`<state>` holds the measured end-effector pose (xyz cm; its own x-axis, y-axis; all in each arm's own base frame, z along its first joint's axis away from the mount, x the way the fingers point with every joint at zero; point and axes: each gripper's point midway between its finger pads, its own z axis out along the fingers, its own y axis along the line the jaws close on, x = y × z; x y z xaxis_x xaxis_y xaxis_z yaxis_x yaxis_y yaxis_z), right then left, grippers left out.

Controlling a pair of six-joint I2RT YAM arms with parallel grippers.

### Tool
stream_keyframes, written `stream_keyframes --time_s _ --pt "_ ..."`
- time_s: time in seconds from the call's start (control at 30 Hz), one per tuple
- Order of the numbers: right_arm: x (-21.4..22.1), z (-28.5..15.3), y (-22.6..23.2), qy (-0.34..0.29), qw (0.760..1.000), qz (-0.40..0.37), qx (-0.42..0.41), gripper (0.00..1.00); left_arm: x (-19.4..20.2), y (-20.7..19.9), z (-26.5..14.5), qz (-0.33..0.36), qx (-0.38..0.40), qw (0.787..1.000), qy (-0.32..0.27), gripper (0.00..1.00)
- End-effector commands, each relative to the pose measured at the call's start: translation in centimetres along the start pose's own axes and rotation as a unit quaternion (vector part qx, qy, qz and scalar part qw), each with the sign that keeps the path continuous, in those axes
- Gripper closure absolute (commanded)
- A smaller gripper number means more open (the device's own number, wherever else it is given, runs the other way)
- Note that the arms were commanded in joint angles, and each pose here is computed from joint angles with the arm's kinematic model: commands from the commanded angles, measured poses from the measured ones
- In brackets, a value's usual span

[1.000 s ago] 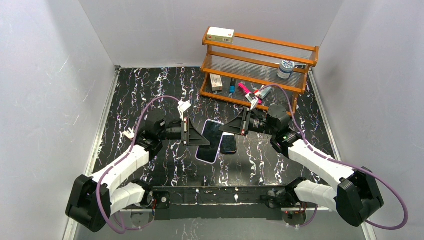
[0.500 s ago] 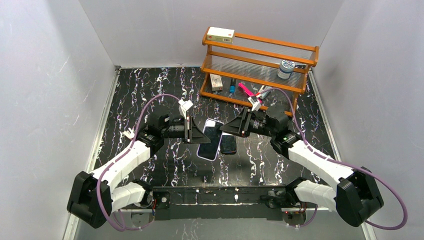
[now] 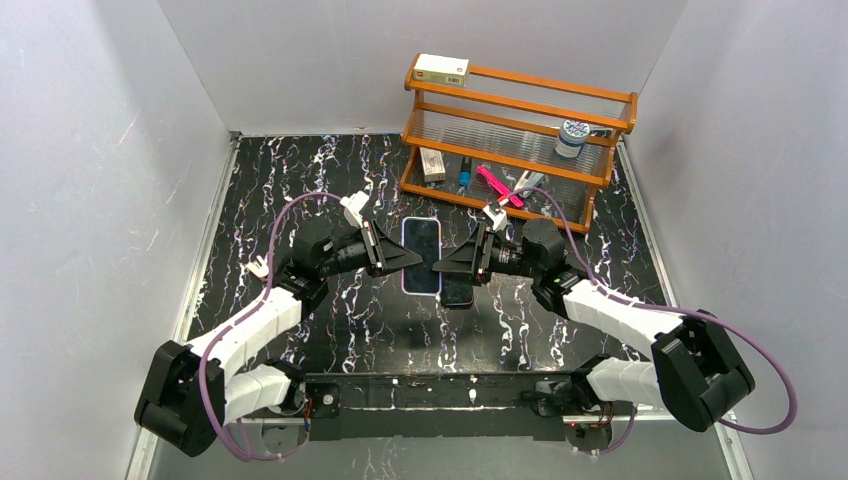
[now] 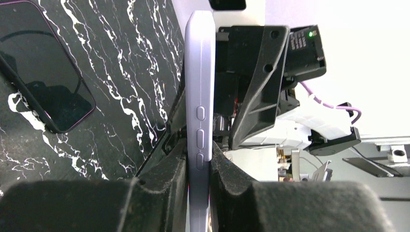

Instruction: Put the phone into the phone case

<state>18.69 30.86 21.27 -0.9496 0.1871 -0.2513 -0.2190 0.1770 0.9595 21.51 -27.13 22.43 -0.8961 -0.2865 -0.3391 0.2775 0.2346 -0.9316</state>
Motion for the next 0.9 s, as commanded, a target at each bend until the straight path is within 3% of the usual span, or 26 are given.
stream_keyframes --time_s 0.0,0.13,0.27,0.3,0.47,0.53,0.7,0.87 --pt "0.4 0.2 1.3 0.009 0.999 -0.01 -0.041 0.42 -1.1 -1.7 -0.3 0.018 0.03 0.999 -0.031 1.0" --pt "0.4 0.4 1.2 0.006 0.999 -0.003 -0.041 0.58 -1.0 -0.6 -0.3 0.011 0.014 0.999 -0.037 1.0" --pt "0.1 0.3 1.3 -0.006 0.999 0.004 -0.044 0.95 -0.8 1.1 -0.2 0.005 -0.019 0.999 -0.038 1.0" --pt "0.1 0.3 1.2 -0.01 0.999 0.005 -0.044 0.99 -0.7 1.8 -0.2 0.007 -0.033 0.999 -0.035 1.0" --pt "0.0 0.1 0.7 -0.018 0.999 0.009 -0.03 0.99 -0.7 2.8 -0.3 0.018 -0.061 0.997 -0.033 1.0" --pt "0.1 0.1 0.4 -0.019 1.0 0.01 -0.019 0.88 -0.8 3.0 -0.3 0.013 -0.064 0.997 -0.036 1.0" --pt "0.1 -0.5 -0.3 -0.035 0.999 0.008 0.006 0.35 -0.6 4.6 -0.4 0.003 -0.091 0.995 -0.04 1.0" --pt "0.0 -1.2 -0.3 -0.043 0.999 -0.011 0.031 0.04 -0.3 6.2 -0.5 0.008 -0.122 0.992 -0.031 1.0"
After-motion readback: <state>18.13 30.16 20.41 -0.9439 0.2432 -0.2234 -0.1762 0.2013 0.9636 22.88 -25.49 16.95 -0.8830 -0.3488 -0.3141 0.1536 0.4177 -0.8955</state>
